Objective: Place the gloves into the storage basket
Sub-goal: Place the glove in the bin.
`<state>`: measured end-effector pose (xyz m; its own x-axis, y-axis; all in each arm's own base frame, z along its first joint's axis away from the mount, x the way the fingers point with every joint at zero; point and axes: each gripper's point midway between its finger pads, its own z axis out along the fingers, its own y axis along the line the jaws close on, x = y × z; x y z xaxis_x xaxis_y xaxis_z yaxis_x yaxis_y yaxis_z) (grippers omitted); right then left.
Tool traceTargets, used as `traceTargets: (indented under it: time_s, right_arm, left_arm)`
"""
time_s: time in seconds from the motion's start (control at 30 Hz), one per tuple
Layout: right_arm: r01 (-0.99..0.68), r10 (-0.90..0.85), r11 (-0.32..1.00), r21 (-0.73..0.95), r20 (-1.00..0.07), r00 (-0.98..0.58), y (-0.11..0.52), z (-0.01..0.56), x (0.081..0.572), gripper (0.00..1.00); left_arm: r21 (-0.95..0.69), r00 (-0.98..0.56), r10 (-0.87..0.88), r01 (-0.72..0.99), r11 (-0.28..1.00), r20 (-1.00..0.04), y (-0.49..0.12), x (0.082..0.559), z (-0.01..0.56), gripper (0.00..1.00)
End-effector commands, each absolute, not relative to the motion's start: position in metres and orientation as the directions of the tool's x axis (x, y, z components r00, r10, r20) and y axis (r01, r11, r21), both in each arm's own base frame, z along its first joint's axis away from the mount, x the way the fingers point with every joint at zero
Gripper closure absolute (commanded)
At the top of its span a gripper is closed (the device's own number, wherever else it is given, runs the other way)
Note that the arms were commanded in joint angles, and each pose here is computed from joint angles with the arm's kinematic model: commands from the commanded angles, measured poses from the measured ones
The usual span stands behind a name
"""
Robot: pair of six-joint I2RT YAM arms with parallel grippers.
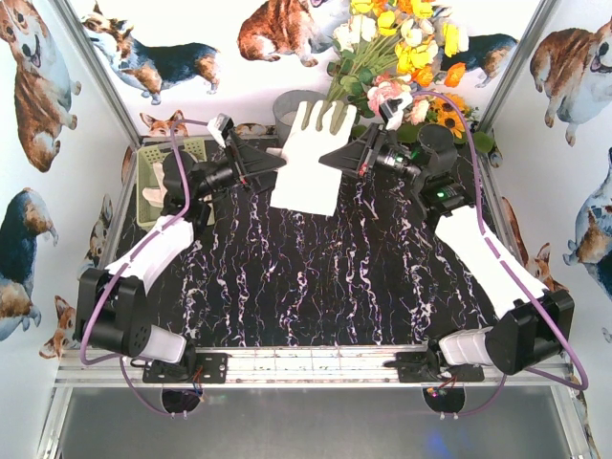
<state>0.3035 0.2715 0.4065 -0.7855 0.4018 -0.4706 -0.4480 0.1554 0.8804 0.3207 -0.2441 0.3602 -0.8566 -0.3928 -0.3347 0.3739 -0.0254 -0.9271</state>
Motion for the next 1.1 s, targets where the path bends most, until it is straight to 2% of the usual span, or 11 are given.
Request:
traceTargets:
  time_s: [0.0, 0.2, 0.37, 0.47, 0.67, 1.07]
  right_arm:
    - [-0.583, 0.425, 0.088, 0.808, -0.560, -0.712, 0.272, 0.456, 0.291, 1.00]
    - [-0.569, 0.413, 0.088, 0.817, -0.550, -0.726, 0.275, 0.447, 0.288, 1.00]
    - [-0.561, 0.409, 0.092, 0.823, -0.545, -0.732, 0.279, 0.443, 0.288, 1.00]
    - [-0.563, 0.404, 0.091, 0.821, -0.547, -0.733, 0.282, 0.443, 0.286, 1.00]
    - [-0.561, 0.394, 0.099, 0.822, -0.550, -0.737, 0.286, 0.440, 0.285, 1.00]
    - [-0.557, 0.352, 0.142, 0.818, -0.567, -0.744, 0.292, 0.429, 0.279, 1.00]
  left_arm:
    - [-0.882, -0.840, -0.376, 0.459, -0.109, -0.391, -0.249, 0.309, 0.397, 0.00]
    - [-0.834, -0.825, -0.410, 0.504, -0.224, -0.389, -0.249, 0.301, 0.431, 0.00]
    - [-0.828, -0.794, -0.429, 0.537, -0.162, -0.431, -0.251, 0.304, 0.434, 0.02]
    - [-0.839, -0.787, -0.419, 0.536, -0.100, -0.453, -0.255, 0.307, 0.425, 0.09]
    - [-0.847, -0.798, -0.393, 0.526, -0.081, -0.458, -0.260, 0.302, 0.420, 0.36]
    - [-0.858, -0.810, -0.359, 0.512, -0.047, -0.464, -0.273, 0.299, 0.414, 0.54]
